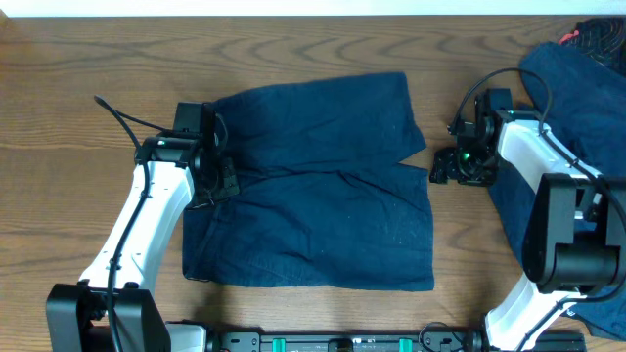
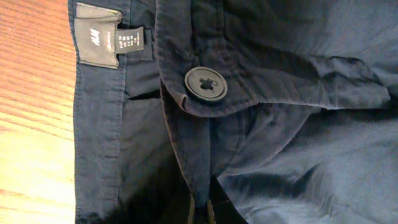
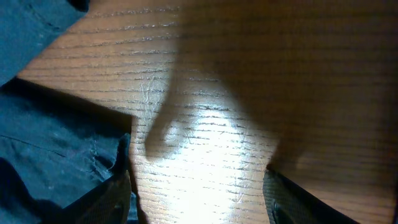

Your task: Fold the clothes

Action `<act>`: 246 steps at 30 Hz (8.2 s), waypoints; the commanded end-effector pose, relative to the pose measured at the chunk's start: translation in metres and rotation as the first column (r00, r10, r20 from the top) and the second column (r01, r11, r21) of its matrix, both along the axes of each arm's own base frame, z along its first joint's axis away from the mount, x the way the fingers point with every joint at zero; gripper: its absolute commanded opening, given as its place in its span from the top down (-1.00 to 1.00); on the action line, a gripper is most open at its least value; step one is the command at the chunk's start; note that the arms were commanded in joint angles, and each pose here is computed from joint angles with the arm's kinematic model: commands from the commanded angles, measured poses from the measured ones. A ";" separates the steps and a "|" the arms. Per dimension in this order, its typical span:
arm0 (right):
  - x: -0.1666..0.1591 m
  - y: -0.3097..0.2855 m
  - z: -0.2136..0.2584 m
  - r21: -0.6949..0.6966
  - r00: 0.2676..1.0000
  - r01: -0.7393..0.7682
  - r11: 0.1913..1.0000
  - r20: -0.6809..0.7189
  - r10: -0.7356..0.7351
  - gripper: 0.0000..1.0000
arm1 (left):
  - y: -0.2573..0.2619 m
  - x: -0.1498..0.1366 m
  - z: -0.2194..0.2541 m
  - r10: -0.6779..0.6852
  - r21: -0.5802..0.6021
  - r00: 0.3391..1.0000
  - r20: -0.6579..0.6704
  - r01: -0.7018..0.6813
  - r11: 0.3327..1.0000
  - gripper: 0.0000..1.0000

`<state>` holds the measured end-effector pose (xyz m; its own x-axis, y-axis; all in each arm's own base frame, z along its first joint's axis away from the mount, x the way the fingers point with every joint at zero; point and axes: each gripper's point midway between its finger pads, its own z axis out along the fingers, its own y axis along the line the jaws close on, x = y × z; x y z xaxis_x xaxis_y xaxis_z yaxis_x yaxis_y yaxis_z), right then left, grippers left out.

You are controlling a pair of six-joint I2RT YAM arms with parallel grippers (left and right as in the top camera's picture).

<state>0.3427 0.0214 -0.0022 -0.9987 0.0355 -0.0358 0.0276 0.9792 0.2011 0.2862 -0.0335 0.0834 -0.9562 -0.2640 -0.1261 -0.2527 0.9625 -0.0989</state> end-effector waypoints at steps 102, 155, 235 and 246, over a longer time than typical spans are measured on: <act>-0.035 0.039 -0.035 0.069 0.993 -0.109 0.992 -0.041 0.112 -0.46 | 0.003 0.001 0.001 -0.006 0.009 1.000 0.003 0.006 1.000 0.87; -0.033 0.033 -0.025 0.039 0.999 -0.038 0.999 -0.034 0.040 -0.42 | 0.003 0.000 0.001 -0.006 0.010 1.000 0.001 0.006 1.000 0.87; -0.064 0.015 -0.063 -0.072 0.976 -0.088 0.994 -0.207 0.072 -0.47 | 0.003 -0.001 0.001 -0.006 0.010 1.000 -0.003 0.006 1.000 0.86; -0.051 0.035 -0.056 0.043 0.984 -0.081 0.996 -0.158 0.087 -0.50 | 0.003 -0.001 0.001 -0.006 0.010 1.000 -0.003 0.006 1.000 0.86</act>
